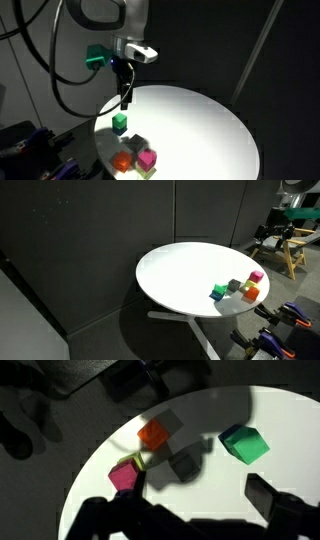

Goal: Put the pink block on the grey block

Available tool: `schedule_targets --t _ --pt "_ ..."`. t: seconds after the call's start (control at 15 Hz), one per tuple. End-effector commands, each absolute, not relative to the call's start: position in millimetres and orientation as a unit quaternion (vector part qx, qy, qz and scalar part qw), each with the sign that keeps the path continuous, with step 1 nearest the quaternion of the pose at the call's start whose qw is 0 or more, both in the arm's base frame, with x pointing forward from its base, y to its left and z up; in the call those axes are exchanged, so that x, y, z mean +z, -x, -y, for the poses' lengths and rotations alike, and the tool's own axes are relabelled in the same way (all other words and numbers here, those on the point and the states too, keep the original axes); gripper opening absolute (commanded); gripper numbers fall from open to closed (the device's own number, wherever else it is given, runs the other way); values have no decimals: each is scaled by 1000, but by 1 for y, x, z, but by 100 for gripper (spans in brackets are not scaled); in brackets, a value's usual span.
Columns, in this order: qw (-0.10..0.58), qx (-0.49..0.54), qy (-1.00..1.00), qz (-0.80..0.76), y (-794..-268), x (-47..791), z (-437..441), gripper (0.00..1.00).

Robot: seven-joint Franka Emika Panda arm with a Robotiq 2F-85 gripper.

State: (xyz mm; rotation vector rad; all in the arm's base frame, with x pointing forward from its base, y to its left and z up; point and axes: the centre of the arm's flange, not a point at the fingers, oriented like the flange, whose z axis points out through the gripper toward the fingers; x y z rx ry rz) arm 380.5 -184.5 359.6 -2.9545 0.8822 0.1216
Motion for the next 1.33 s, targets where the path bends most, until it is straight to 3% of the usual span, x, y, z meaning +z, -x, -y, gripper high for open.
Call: schedule_targets --t 0.0,1.27 --pt "17 41 956 -289 -376 346 196 100" --pt "19 62 954 -293 -373 319 200 100"
